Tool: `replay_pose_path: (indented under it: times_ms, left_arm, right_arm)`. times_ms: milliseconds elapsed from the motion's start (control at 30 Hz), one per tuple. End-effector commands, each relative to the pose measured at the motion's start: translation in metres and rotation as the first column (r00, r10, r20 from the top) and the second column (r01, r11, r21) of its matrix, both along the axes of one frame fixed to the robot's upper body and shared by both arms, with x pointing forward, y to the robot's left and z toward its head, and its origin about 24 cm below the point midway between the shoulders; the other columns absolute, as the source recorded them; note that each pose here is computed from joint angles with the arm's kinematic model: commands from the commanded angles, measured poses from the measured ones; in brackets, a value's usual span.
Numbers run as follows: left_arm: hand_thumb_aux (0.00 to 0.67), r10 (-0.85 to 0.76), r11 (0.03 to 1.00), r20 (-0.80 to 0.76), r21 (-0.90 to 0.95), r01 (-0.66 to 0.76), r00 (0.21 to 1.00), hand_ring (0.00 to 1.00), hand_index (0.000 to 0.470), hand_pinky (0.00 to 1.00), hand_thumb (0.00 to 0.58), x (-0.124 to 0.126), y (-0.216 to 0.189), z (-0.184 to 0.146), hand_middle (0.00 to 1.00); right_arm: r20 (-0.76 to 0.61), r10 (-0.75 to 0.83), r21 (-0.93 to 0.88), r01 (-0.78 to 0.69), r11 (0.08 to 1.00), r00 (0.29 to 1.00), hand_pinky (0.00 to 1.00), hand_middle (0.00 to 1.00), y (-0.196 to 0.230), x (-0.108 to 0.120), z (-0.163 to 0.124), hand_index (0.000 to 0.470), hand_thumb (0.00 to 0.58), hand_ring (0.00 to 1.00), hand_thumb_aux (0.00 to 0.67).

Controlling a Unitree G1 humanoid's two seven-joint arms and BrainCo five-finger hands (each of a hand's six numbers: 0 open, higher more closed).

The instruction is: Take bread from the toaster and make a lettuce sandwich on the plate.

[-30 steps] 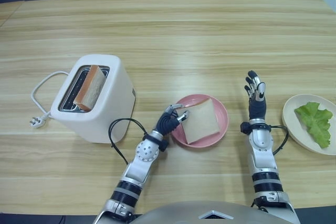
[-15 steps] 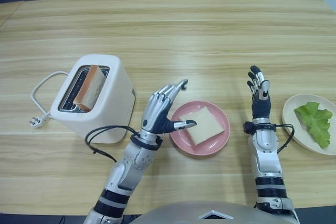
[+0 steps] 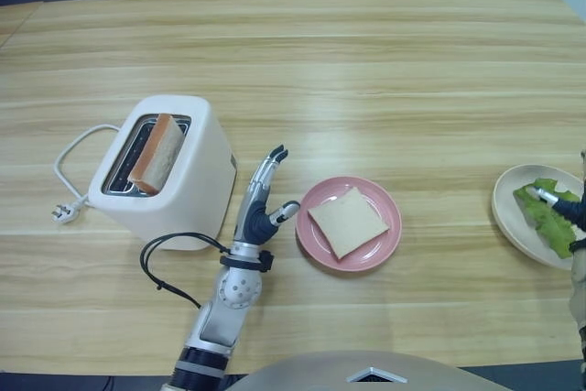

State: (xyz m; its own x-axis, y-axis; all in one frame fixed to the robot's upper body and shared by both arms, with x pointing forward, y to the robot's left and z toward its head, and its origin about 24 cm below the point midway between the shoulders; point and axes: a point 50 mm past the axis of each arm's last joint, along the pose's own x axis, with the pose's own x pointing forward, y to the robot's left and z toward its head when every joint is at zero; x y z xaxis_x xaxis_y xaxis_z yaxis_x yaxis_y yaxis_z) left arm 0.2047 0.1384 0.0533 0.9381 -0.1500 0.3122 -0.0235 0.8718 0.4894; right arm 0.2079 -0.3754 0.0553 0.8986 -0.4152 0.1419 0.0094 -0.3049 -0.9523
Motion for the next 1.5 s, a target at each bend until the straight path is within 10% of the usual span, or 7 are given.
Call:
replay_pose_path:
  times_ms: [33,167,267,600,833,1100,1500]
  left_arm:
    - [0.000,0.003,1.000,-0.027,0.000,-0.003,1.000,0.00,0.000,0.00,0.000,-0.002,0.002,-0.005,0.00]
    - [0.000,0.008,1.000,-0.035,-0.001,-0.008,0.999,0.00,0.000,0.00,0.000,-0.002,0.004,-0.006,0.00]
    - [0.000,0.010,1.000,-0.043,-0.001,-0.010,0.999,0.00,0.000,0.00,0.000,-0.003,0.004,-0.008,0.00]
    - [0.000,0.021,1.000,-0.065,0.003,-0.021,0.998,0.00,0.000,0.00,0.000,-0.005,0.003,-0.014,0.00]
    - [0.000,0.026,1.000,-0.078,-0.002,-0.026,0.997,0.00,0.000,0.00,0.000,-0.004,0.000,-0.018,0.00]
    - [0.000,0.027,0.999,-0.098,-0.019,-0.029,0.995,0.00,0.000,0.00,0.000,-0.002,-0.003,-0.024,0.00]
    - [0.000,0.027,0.999,-0.119,-0.021,-0.030,0.993,0.00,0.000,0.00,0.000,-0.001,-0.005,-0.030,0.00]
  right_arm:
    - [-0.140,-0.019,-0.019,0.016,1.000,0.990,0.00,0.00,-0.008,-0.001,-0.015,0.000,0.000,0.00,0.000]
    - [-0.202,-0.018,-0.006,0.017,1.000,0.979,0.00,0.00,-0.010,0.000,-0.022,0.136,0.288,0.00,0.194]
    - [-0.189,-0.021,-0.010,0.020,1.000,0.982,0.00,0.00,-0.011,0.005,-0.019,0.470,0.580,0.00,0.670]
    - [0.103,0.150,-0.042,-0.146,0.988,0.983,0.00,0.00,0.034,0.015,0.030,0.470,0.580,0.00,0.670]
    - [0.345,0.553,0.042,-0.601,0.798,0.759,0.00,0.00,0.153,0.033,0.065,0.470,0.580,0.00,0.670]
    - [0.208,0.802,0.179,-0.828,0.531,0.559,0.00,0.00,0.253,0.048,0.010,0.470,0.580,0.00,0.670]
    - [0.107,0.856,0.258,-0.845,0.468,0.506,0.00,0.00,0.249,0.011,-0.006,0.470,0.580,0.00,0.670]
